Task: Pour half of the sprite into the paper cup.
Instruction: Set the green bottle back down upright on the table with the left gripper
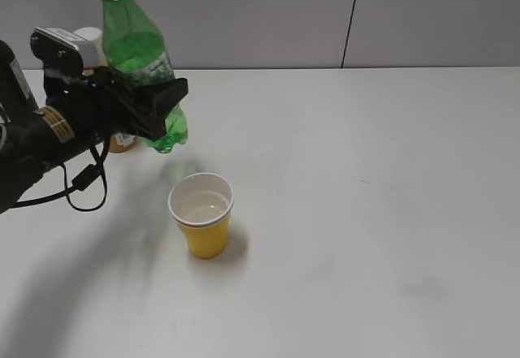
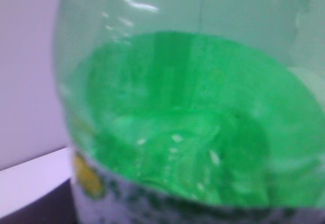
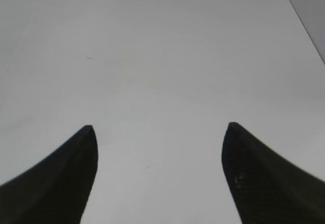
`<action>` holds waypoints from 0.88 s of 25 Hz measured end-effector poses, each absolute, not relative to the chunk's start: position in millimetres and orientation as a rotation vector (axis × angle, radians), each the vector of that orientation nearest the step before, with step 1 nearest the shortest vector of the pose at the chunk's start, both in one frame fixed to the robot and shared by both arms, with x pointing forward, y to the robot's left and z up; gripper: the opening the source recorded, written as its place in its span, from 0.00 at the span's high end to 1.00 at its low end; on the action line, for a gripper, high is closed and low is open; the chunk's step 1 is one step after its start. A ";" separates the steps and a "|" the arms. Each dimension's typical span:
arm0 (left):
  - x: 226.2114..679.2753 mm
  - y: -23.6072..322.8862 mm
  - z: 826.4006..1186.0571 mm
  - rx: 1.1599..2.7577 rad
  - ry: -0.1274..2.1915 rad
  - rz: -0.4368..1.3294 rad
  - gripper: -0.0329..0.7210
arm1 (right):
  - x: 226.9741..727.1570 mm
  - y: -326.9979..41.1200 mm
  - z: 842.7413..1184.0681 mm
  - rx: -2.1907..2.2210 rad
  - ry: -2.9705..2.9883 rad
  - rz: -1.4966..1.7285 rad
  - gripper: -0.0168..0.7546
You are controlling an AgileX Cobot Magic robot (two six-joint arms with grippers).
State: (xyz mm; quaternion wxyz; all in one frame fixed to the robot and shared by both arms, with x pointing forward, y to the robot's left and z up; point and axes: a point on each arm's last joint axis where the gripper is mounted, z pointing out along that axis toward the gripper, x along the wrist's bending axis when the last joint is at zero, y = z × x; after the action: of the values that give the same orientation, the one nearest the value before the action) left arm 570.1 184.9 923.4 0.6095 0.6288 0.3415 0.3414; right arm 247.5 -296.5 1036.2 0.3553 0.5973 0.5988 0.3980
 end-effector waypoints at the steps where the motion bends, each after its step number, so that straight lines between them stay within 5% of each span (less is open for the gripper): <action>1: 572.5 181.0 920.0 1.460 0.784 0.778 0.36 | 247.5 -296.5 1036.2 1.543 1.547 1.028 0.24; 22: 590.2 159.2 877.6 1.570 0.830 0.702 0.36 | 247.5 -296.5 1036.2 1.543 1.547 1.028 0.24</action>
State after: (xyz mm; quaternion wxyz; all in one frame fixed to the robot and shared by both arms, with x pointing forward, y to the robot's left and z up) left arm 590.2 159.2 877.6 0.5778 0.6709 0.3548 0.3002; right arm 247.5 -296.5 1036.2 0.3553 0.5973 0.5988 0.3980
